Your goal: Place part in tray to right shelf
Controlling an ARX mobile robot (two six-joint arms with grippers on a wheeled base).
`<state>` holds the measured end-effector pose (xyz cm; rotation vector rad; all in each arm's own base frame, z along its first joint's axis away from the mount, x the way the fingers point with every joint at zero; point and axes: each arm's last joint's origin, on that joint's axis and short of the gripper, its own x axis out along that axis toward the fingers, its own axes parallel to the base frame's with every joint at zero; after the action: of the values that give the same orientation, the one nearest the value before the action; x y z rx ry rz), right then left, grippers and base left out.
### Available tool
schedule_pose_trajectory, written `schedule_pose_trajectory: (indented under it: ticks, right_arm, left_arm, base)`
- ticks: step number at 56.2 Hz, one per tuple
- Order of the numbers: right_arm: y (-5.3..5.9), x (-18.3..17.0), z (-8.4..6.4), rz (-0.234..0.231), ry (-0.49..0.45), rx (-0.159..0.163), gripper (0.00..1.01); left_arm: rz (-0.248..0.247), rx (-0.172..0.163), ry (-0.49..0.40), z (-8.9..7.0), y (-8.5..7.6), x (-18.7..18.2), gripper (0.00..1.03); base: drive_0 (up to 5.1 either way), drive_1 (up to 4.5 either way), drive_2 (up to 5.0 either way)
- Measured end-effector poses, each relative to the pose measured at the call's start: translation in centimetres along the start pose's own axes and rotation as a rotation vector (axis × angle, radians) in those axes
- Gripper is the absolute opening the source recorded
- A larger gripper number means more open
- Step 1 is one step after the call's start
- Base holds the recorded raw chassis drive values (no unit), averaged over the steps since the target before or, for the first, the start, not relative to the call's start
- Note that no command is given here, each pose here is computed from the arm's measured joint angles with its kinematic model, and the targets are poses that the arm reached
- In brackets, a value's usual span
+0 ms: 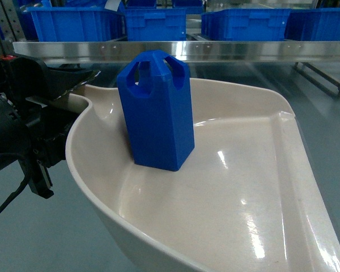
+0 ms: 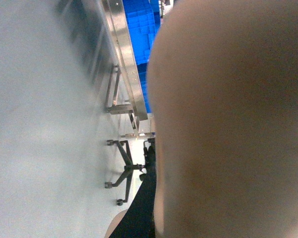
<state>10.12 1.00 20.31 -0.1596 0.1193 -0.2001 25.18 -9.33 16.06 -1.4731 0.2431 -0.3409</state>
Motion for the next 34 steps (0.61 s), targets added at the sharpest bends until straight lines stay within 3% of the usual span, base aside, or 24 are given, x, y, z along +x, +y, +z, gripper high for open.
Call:
schedule_pose_trajectory:
  ticks: [34]
  right_arm:
    - [0.0,0.0,0.0,0.0,0.0,0.0,0.98]
  left_arm:
    - [-0.001,0.0,-0.001,0.05,-0.01,0.0,0.14]
  base:
    - [0.0,0.0,0.0]
